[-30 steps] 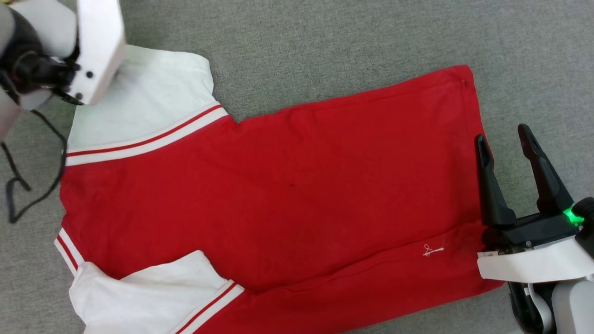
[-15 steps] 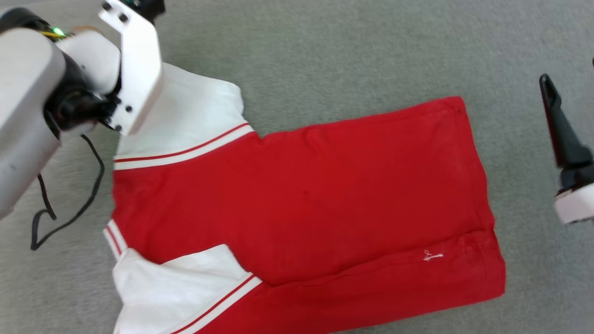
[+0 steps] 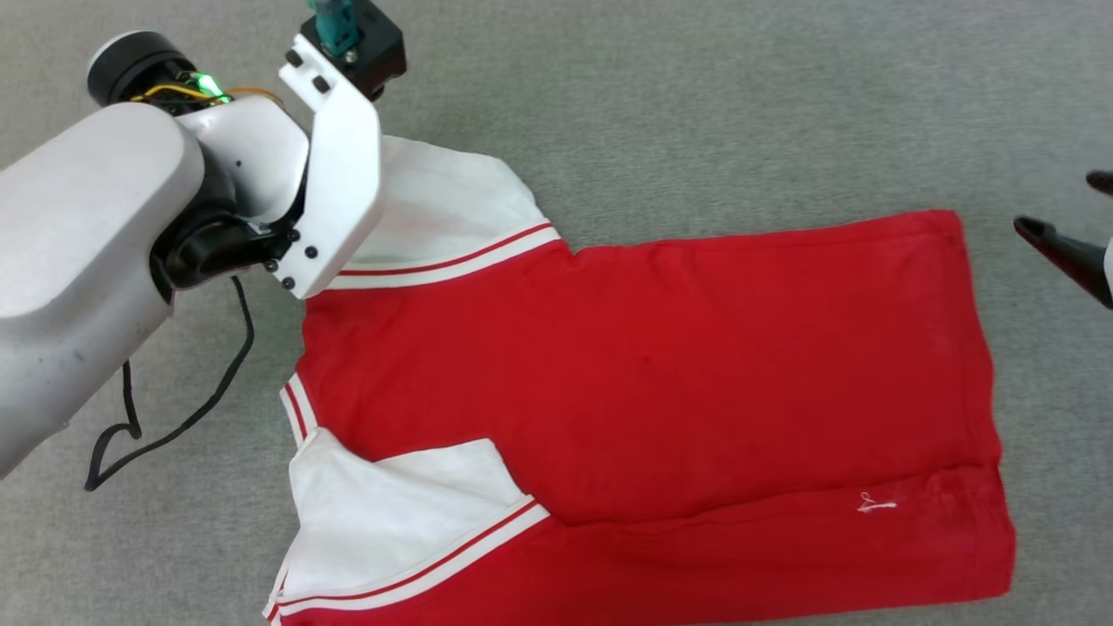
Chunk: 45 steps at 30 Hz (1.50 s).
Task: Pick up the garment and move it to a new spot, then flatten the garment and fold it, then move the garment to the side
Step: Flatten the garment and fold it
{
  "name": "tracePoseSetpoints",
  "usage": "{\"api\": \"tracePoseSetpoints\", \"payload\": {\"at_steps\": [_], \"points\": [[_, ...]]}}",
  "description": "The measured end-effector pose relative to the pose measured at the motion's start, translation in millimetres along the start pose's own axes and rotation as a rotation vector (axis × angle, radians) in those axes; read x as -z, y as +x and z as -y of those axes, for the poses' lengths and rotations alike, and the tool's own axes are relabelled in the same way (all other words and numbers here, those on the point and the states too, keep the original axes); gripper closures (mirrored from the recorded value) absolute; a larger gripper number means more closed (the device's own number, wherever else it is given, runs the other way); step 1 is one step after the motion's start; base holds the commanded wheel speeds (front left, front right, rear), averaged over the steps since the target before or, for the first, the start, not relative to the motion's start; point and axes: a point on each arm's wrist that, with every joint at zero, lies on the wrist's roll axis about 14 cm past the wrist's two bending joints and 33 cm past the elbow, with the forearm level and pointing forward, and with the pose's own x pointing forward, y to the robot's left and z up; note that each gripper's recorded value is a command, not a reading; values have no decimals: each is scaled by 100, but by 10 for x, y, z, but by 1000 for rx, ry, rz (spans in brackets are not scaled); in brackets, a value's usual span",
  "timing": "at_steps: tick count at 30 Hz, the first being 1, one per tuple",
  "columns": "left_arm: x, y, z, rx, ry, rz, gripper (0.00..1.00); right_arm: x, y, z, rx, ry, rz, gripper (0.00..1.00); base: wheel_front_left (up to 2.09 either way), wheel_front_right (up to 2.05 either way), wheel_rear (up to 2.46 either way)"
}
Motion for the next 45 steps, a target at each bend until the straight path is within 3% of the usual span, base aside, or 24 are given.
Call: {"api": "tracePoseSetpoints", "payload": {"at_steps": [10,23,24,25,35,45], "points": [[89,135,-53,7,-1,1,100,260,410,-71,-94,47,-333,0,0,0,0],[256,347,-140,21,-20,-21,100,623,947,-447,-203,57,-451,0,0,0,0],[266,354,-149,19,-22,-23,100,631,953,-457,-207,49,-452,71,0,0,0],[269,359,-154,19,-22,-22,100,625,958,-463,-209,43,-445,100,0,0,0],[210,177,-105,-2,-41,35,100,420,797,-532,-207,20,-281,100,0,0,0],[114,-383,120,-31,-39,143,100,210,254,-550,-187,43,-64,100,0,0,0]]}}
